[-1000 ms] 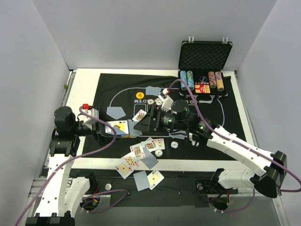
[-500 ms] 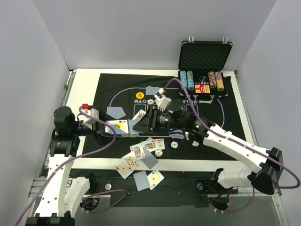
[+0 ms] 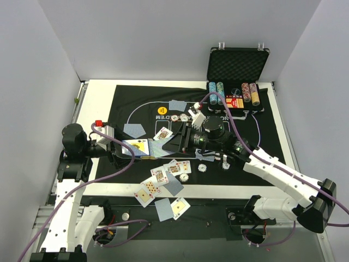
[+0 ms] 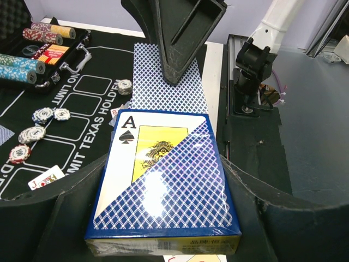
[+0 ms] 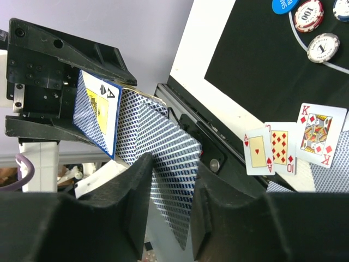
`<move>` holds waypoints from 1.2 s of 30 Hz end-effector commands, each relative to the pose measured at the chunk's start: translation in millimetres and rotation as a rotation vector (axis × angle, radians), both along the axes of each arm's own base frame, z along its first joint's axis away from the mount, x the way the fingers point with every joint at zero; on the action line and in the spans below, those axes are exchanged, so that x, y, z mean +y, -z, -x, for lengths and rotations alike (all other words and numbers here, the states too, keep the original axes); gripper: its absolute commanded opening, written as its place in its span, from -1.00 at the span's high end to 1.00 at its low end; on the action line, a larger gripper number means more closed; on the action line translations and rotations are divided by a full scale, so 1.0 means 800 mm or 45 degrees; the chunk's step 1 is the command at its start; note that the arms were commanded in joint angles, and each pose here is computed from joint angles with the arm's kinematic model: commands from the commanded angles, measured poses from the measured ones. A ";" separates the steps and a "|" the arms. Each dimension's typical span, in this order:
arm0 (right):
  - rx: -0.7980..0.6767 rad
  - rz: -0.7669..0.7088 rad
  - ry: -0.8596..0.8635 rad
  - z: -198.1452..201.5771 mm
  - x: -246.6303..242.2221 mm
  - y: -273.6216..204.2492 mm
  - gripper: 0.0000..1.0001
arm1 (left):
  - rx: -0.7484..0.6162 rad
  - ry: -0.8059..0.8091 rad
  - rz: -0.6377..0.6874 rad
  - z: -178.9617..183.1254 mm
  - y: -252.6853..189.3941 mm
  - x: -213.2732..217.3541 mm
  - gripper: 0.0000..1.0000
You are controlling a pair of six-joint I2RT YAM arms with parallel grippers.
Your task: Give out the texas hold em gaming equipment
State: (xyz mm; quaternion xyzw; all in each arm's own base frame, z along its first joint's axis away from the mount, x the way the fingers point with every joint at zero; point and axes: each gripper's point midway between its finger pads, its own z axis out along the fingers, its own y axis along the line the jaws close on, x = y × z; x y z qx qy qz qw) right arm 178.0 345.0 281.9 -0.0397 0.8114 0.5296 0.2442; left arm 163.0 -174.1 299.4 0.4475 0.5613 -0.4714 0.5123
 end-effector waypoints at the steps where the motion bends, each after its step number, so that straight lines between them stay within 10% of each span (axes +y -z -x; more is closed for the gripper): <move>1: -0.044 -0.042 0.007 0.001 -0.010 -0.021 0.56 | -0.093 0.031 0.008 0.005 -0.017 0.000 1.00; 7: -0.052 -0.069 0.050 -0.003 -0.031 -0.033 1.00 | -0.069 0.022 0.020 -0.001 -0.015 0.000 1.00; 18: -0.109 -0.085 0.206 -0.076 -0.080 -0.054 1.00 | -0.029 -0.015 0.032 -0.023 -0.026 0.006 1.00; 30: -0.328 1.413 0.270 -0.272 -0.113 0.144 1.00 | -0.005 0.001 0.044 -0.015 -0.046 0.005 1.00; 36: -0.465 1.712 0.235 -0.311 -0.084 0.185 1.00 | 0.005 0.008 0.048 -0.012 -0.050 0.004 1.00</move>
